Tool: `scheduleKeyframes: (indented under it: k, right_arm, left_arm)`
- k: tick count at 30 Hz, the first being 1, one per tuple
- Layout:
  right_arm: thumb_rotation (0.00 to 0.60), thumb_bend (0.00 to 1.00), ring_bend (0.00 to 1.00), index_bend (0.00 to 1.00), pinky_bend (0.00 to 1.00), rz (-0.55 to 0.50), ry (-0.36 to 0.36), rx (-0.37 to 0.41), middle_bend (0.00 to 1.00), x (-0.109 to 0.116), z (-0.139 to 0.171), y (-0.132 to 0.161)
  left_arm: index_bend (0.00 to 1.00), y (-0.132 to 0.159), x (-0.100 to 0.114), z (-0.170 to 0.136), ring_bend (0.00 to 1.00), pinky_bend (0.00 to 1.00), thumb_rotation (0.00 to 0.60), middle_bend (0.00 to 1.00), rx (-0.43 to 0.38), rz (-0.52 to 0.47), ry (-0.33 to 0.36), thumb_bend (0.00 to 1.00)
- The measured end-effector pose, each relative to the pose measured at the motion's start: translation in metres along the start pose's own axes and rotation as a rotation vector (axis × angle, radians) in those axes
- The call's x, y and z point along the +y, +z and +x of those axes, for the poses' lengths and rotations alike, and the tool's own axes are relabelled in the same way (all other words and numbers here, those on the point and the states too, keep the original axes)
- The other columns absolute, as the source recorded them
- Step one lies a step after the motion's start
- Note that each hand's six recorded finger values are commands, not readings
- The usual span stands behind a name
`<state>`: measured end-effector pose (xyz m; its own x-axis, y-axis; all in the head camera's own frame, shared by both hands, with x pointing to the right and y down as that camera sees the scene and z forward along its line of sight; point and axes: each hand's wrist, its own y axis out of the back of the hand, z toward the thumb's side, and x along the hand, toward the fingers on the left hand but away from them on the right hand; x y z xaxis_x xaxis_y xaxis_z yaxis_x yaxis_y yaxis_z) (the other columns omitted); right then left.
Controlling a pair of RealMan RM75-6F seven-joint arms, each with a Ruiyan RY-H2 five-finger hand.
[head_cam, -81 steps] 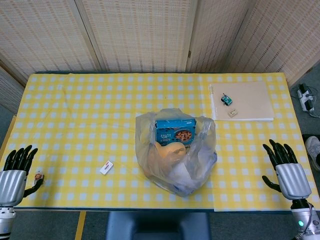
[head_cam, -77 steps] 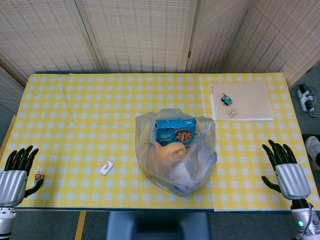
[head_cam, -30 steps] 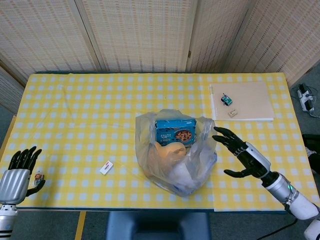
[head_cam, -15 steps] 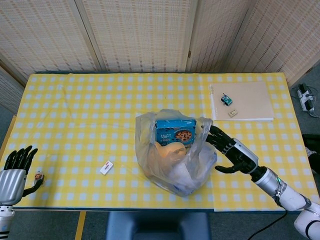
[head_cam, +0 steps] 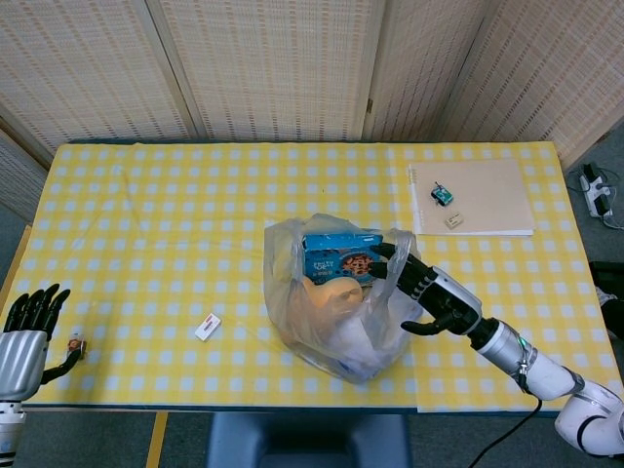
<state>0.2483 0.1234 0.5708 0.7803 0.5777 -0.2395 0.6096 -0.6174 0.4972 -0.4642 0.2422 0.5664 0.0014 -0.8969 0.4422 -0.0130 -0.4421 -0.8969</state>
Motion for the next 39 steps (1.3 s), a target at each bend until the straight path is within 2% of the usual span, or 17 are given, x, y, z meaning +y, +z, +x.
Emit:
scheduleKeyframes:
  k: [10, 17, 22, 39]
  right_arm:
    - [0.600, 0.26, 0.08, 0.00, 0.07, -0.016, 0.034, -0.008, 0.00, -0.005, -0.020, -0.002]
    - [0.600, 0.25, 0.08, 0.00, 0.06, -0.020, 0.100, -0.007, 0.00, -0.016, -0.038, -0.004]
    - [0.600, 0.25, 0.08, 0.00, 0.01, -0.002, 0.137, -0.024, 0.00, -0.025, -0.047, -0.008]
    - [0.600, 0.25, 0.08, 0.00, 0.00, 0.054, 0.172, -0.053, 0.00, -0.051, -0.078, -0.009]
  left_arm:
    - [0.00, -0.002, 0.002, 0.000, 0.01, 0.00, 0.600, 0.06, 0.004, -0.004, 0.005, 0.28]
    - [0.00, -0.001, 0.004, -0.002, 0.01, 0.00, 0.600, 0.06, -0.005, -0.018, 0.002, 0.28]
    - [0.00, -0.002, 0.005, -0.003, 0.01, 0.00, 0.600, 0.06, -0.005, -0.025, 0.004, 0.28]
    - [0.00, -0.006, 0.007, -0.003, 0.02, 0.00, 0.600, 0.06, -0.004, -0.049, 0.004, 0.28]
